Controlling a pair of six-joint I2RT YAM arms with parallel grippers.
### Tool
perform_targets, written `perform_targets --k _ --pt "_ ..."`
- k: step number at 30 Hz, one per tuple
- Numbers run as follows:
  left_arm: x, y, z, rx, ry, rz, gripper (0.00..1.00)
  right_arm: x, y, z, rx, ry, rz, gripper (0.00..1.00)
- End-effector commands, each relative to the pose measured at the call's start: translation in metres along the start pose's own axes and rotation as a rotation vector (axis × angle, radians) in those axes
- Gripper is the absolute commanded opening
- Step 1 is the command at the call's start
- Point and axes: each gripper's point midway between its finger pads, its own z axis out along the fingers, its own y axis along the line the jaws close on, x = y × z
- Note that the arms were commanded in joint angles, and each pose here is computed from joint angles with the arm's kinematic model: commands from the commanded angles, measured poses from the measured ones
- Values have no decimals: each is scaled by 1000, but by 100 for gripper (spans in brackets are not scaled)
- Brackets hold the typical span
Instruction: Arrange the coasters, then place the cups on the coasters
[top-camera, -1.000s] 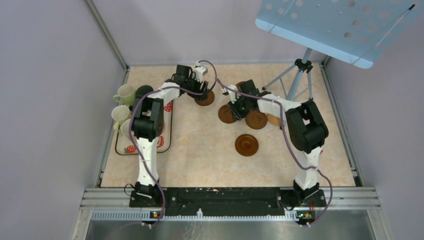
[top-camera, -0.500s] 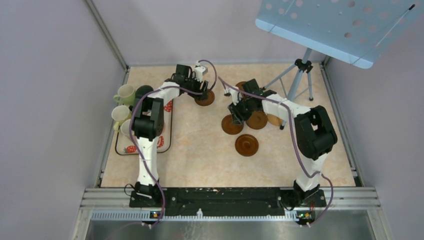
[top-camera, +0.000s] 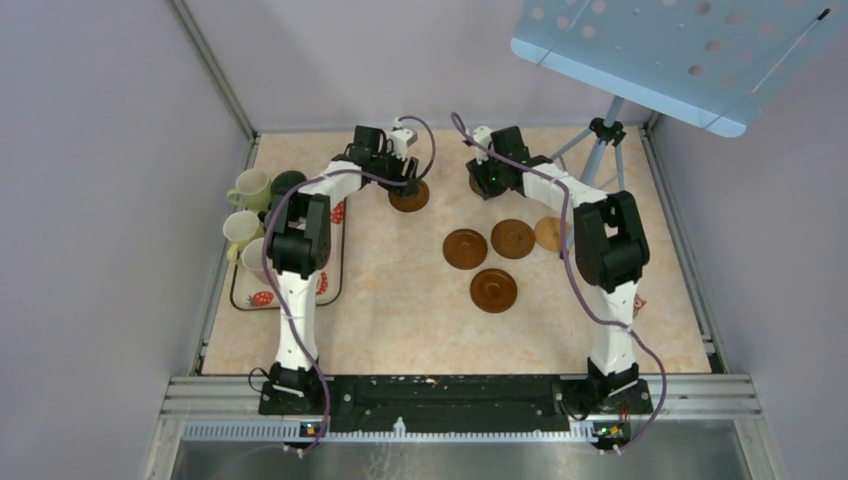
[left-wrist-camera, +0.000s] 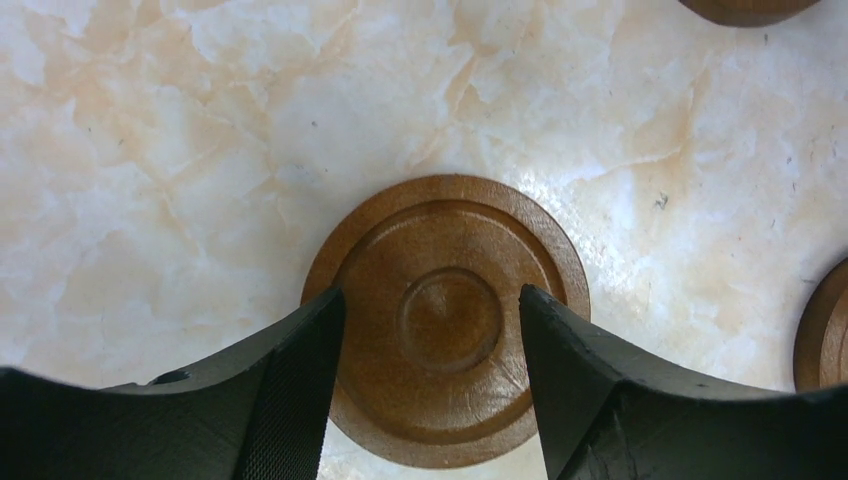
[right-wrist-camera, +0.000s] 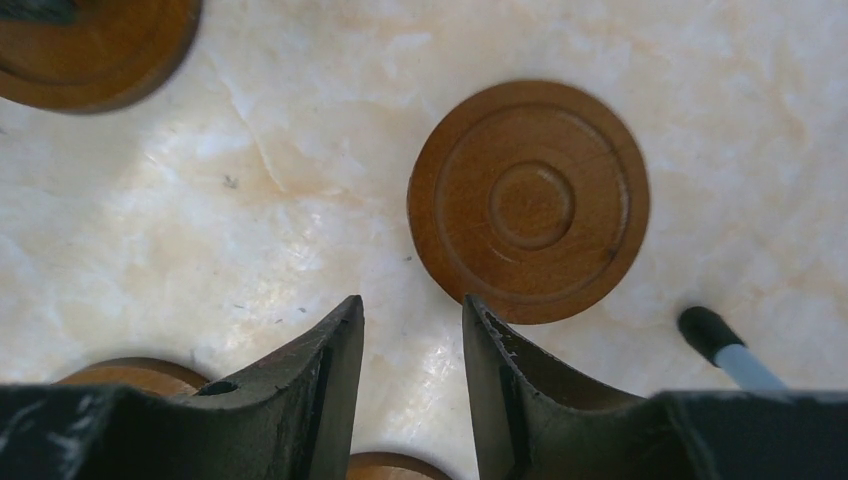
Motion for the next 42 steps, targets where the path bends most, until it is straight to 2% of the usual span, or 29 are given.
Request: perform_targets --k 1,9,15,20,24,29,34,42 --pt "13 10 15 -12 34 -43 70 -5 -11 15 60 -8 11 41" --pt "6 27 29 -77 58 10 66 8 -15 32 41 18 17 41" --pt "-8 29 34 -76 49 41 64 10 3 39 -59 26 24 41" --pt "-34 16 34 4 -18 35 65 -1 23 35 -173 5 40 41" --pt "-62 9 13 6 -79 44 70 -17 25 20 -182 -44 32 41" --pt "-81 9 -23 -62 -134 68 77 -32 16 0 -128 -87 19 41" --pt "-75 40 -49 -187 -144 19 78 -38 -13 -10 25 -124 45 41" --pt "-48 69 -48 -246 -92 -41 79 -26 -70 0 277 -77 142 41"
